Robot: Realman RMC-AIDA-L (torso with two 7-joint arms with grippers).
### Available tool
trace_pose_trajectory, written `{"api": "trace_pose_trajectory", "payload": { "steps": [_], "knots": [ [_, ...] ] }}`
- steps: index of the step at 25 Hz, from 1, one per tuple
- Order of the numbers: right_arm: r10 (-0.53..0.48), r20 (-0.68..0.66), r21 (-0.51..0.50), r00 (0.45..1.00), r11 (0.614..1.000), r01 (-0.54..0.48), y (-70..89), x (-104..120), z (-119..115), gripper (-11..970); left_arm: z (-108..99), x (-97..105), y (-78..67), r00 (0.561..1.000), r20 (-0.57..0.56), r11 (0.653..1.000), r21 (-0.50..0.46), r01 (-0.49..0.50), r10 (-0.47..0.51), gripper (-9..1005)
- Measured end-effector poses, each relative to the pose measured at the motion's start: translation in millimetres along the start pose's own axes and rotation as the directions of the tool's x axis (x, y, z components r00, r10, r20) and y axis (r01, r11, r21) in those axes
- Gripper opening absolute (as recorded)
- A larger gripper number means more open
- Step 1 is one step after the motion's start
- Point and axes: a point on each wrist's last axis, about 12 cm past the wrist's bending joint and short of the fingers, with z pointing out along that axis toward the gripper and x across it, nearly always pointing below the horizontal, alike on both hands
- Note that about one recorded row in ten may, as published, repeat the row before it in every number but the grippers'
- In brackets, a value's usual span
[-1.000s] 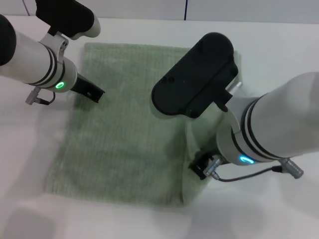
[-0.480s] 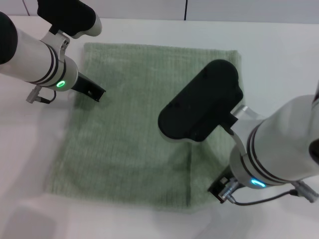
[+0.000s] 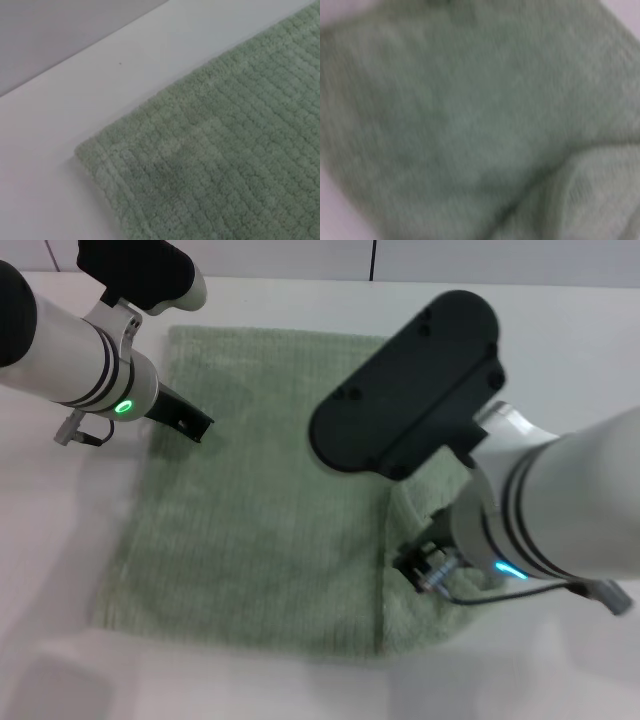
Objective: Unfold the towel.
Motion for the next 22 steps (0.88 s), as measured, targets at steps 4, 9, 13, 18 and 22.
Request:
{"api": "trace_pose_trajectory", "payload": {
  "steps": [4,9,13,18,22],
  "knots": [
    [-0.01,0.021,-0.008,1.0,1.0,0.011,-0.8,-9,21,402,1,0,-1.0,1.0,0.0,1.0,0.002,-0.003,0.003,-3],
    [-0.018,-0.021,-0.038,1.0,0.999,0.017,-2.6,-11,49,400,1,0,-2.0,1.0,0.0,1.0,0.003,-0.006,0.006,-3],
    [-0.03,-0.081,-0.073,0.996,0.997,0.024,0.5,-6,55,399,1,0,-2.0,1.0,0.0,1.0,0.003,-0.006,0.006,-2],
    [-0.021,-0.192,-0.024,0.981,1.0,0.017,-2.2,9,46,402,1,1,-1.3,1.0,-0.006,1.0,0.001,-0.008,0.008,-2],
    [0.002,-0.228,0.067,0.974,0.998,0.014,-5.6,18,35,405,1,0,-0.6,1.0,-0.006,1.0,-0.002,-0.011,0.011,-1]
  ]
}}
